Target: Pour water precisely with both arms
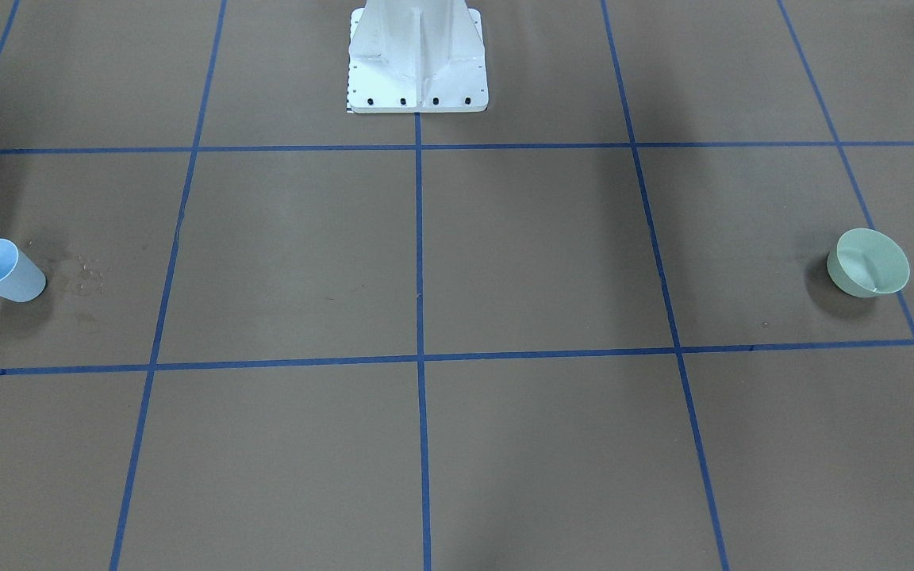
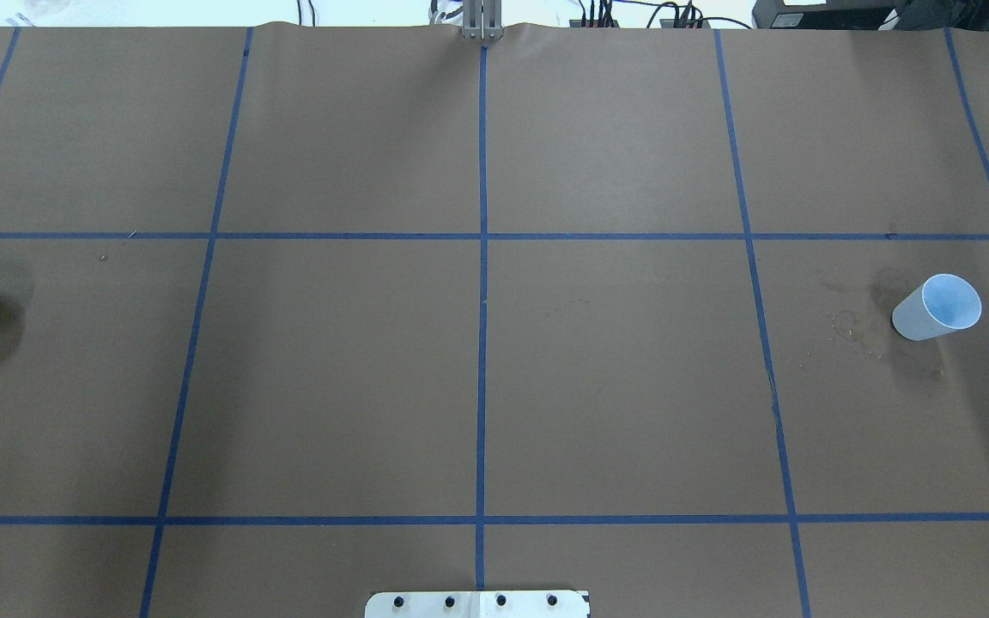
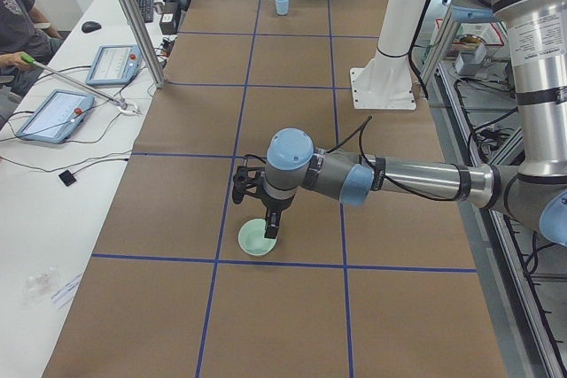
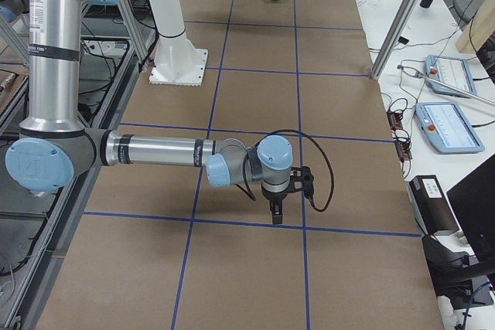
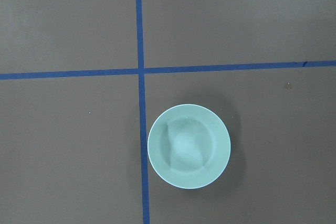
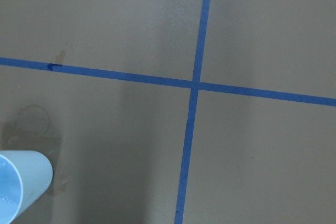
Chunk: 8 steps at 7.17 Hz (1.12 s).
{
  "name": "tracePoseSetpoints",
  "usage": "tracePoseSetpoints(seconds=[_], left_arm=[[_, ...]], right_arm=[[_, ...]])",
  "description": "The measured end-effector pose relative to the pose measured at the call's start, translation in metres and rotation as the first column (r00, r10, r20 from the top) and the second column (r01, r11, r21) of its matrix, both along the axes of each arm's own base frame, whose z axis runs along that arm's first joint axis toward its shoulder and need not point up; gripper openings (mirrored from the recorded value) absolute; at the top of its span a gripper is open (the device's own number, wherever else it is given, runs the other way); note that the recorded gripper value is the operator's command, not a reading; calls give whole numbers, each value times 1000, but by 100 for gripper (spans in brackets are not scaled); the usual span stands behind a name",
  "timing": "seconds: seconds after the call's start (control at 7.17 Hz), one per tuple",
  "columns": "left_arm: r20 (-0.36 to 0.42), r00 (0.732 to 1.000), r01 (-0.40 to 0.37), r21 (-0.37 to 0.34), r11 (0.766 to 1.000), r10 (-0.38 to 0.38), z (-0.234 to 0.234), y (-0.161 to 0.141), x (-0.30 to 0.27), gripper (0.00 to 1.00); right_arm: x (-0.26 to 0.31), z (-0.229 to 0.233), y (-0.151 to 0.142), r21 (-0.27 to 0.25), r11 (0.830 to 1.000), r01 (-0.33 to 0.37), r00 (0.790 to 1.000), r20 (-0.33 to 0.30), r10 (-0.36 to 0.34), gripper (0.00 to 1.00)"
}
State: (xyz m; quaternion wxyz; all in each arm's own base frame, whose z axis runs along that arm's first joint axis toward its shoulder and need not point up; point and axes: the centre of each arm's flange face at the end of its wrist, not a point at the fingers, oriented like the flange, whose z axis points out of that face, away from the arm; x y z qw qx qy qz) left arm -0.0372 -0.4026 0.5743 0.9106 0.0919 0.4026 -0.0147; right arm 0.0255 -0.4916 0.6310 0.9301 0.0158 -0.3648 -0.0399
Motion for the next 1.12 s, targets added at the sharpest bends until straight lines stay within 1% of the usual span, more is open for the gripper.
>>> tracePoseSetpoints(seconds=[0.14, 0.42, 1.12], left_arm=[[-1, 1000, 0, -2, 1000, 0, 0, 1, 0, 100], [-6, 1000, -2, -1, 1000, 2, 0, 3, 0, 100], [-8, 1000, -2, -2, 1000, 2, 2, 7, 0, 100]], right_arm=[[4, -8, -8, -7, 1000, 16, 1000, -2, -16, 99], [11, -14, -12, -16, 999, 28, 1000, -4, -28, 99], [11, -13, -3, -25, 999, 24, 1000, 4, -24, 99]])
